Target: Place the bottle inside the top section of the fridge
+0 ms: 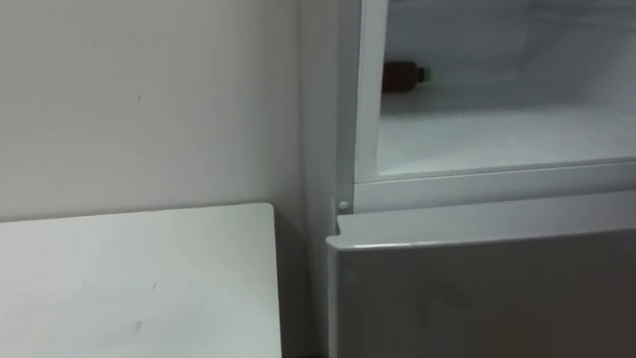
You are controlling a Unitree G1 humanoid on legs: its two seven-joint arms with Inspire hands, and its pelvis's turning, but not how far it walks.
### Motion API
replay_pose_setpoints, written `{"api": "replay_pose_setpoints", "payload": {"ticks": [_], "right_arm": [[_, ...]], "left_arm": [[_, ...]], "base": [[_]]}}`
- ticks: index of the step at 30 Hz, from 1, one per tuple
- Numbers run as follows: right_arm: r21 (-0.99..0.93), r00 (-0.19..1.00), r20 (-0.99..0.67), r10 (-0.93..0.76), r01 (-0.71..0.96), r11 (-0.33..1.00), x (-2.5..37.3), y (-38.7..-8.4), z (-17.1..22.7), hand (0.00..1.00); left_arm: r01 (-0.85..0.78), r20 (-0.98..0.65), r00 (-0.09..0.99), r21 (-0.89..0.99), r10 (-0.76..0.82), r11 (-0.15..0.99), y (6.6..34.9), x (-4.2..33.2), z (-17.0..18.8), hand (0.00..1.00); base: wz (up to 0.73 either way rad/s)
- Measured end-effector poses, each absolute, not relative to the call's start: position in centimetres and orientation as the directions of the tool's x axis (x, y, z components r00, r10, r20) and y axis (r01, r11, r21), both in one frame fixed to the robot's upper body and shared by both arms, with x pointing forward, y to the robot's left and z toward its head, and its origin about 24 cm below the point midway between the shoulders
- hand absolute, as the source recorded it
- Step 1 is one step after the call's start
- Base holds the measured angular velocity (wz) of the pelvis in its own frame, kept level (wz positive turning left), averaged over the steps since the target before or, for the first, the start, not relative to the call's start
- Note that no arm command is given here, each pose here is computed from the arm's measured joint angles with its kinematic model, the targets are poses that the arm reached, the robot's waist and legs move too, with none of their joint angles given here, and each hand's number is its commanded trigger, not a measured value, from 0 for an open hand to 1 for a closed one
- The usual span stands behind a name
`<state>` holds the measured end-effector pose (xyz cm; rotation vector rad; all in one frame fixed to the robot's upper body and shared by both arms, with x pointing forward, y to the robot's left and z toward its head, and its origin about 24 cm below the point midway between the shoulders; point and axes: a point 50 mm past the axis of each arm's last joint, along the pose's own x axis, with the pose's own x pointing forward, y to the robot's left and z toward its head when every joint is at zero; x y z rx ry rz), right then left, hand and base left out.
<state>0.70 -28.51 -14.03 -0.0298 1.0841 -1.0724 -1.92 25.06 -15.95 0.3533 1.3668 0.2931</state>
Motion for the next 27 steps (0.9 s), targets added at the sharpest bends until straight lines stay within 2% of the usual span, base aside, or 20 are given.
{"api": "replay_pose_setpoints", "payload": {"ticks": [6, 14, 18, 27], "right_arm": [[-0.411, 0.109, -0.752, -0.650, 0.694, 0.592, 1.6, -27.7, -14.5, 0.00], [-0.307, 0.093, -0.799, -0.594, 0.786, 0.537, 2.6, -27.5, -14.8, 0.00], [-0.240, 0.072, -0.805, -0.589, 0.868, 0.435, 3.0, -28.2, -14.5, 0.00], [-0.025, 0.119, -0.785, -0.608, 0.975, 0.223, 6.0, -30.0, -12.9, 0.00]], "left_arm": [[-0.002, -0.890, 0.208, 0.413, 0.405, 0.911, 25.1, -0.9, -16.0, 0.00], [0.000, -0.894, 0.189, 0.413, 0.406, 0.911, 25.0, -1.5, -16.0, 0.00], [-0.008, -0.895, 0.181, 0.413, 0.408, 0.911, 25.0, -1.6, -16.0, 0.00], [-0.012, -0.891, 0.193, 0.416, 0.410, 0.909, 25.2, -1.4, -15.9, 0.00]], "base": [[-0.01], [0.00], [-0.01], [-0.01]]}}
